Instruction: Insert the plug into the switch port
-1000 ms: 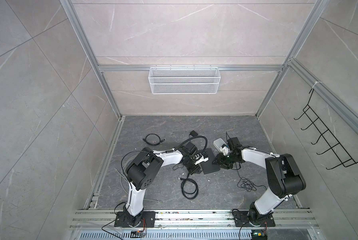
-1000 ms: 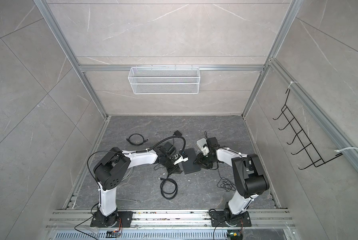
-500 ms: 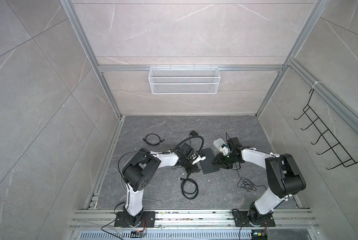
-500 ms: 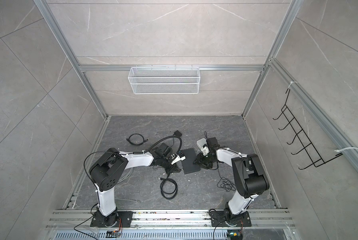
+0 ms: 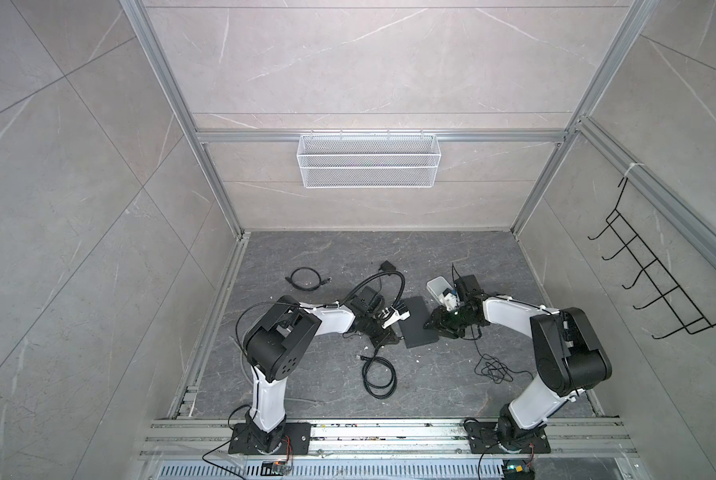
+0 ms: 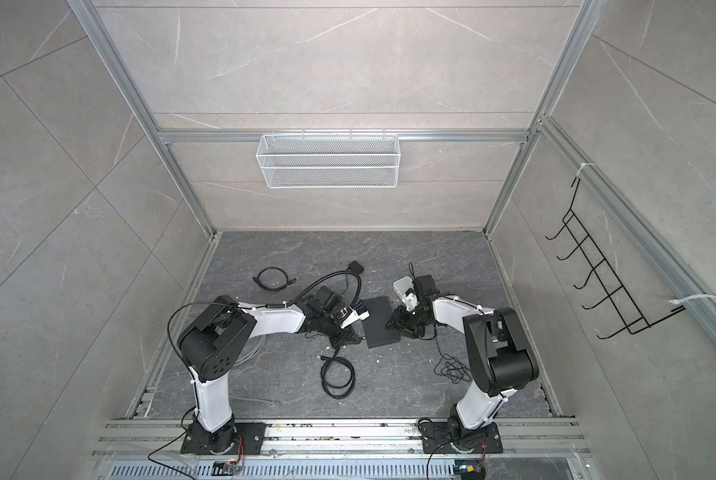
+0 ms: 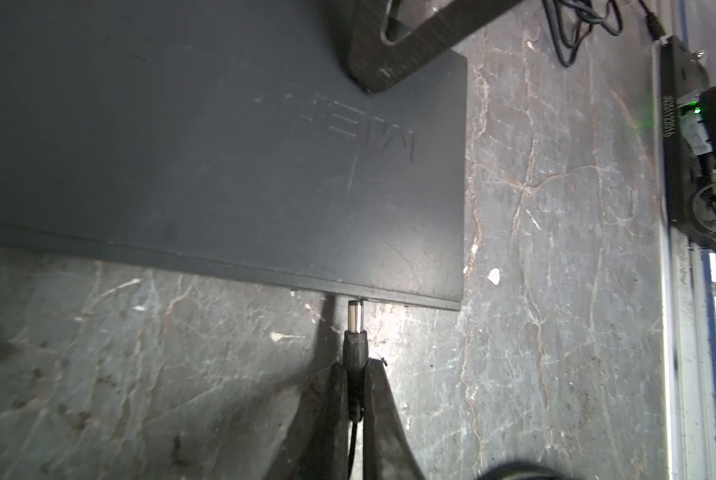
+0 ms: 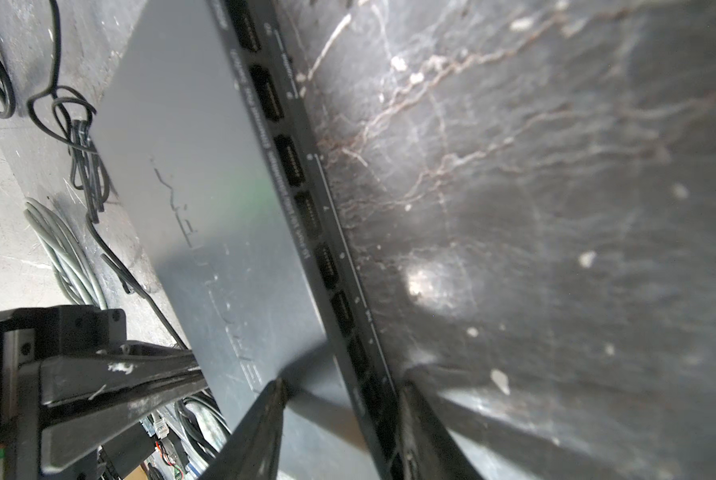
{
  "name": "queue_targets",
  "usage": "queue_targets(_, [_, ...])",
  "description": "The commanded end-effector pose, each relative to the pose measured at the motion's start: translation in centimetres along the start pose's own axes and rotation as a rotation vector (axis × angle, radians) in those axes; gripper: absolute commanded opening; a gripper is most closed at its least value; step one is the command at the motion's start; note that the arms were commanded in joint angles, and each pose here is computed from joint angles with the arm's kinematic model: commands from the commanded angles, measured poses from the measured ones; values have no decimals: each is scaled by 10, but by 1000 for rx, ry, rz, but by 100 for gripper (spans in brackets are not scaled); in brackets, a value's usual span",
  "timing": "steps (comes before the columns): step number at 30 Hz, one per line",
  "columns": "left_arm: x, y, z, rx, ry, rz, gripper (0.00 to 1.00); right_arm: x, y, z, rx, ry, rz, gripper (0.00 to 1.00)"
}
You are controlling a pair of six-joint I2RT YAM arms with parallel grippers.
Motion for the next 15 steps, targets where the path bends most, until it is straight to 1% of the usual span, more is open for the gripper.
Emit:
queue_targets(1, [4, -9, -2, -35, -19, 56, 0, -13, -12, 14, -50, 63, 37, 48])
queue_targets(15, [2, -2, -4, -17, -44, 5, 0, -13, -13, 15, -48, 67, 33, 47])
Point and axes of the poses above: each gripper's point midway between its finger pads, its own x axis back along the fingers, its own y axis along the line the jaws close on, z = x × y, the point moved 8 cm from there along x, back along the fingers, and after that the axes turned 6 degrees about -x, right-handed, at the moved point
